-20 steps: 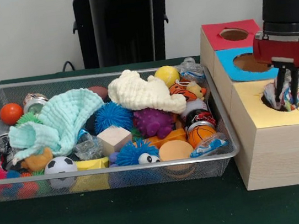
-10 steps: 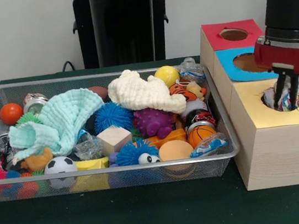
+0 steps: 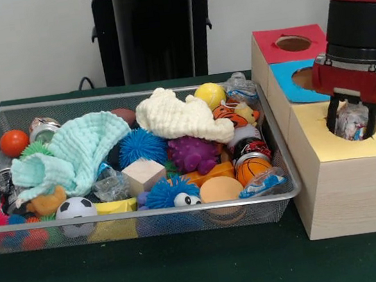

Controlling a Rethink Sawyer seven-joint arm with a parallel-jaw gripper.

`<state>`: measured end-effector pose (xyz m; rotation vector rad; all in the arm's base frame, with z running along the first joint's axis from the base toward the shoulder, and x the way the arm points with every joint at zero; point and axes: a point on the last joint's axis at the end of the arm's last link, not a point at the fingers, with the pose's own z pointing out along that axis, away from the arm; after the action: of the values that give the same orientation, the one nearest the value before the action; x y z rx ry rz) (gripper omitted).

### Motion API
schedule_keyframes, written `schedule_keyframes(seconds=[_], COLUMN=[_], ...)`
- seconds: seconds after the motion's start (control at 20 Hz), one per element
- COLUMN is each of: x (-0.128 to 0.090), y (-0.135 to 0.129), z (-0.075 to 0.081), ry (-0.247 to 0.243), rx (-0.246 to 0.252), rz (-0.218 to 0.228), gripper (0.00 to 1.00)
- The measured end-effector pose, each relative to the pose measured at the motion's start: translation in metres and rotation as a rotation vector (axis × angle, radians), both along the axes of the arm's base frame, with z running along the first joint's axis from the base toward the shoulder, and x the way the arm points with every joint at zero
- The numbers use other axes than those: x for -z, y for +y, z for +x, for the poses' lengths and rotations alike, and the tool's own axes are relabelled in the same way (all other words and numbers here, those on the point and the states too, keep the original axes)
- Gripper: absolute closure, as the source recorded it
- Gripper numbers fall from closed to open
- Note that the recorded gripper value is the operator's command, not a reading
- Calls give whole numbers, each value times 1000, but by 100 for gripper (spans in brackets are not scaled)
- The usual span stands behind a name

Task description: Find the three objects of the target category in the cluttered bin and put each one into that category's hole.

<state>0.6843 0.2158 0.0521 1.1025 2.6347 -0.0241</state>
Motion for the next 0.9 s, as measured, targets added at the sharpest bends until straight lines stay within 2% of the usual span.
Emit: schedule_keyframes(seconds=[0.65, 0.7, 0.9], x=[0, 0, -1], y=[1, 1, -2], z=[-1, -1, 0], ry=[-2, -1, 0], rx=[-1, -1, 2], rz=[-9, -9, -13], gripper=[0, 100, 100])
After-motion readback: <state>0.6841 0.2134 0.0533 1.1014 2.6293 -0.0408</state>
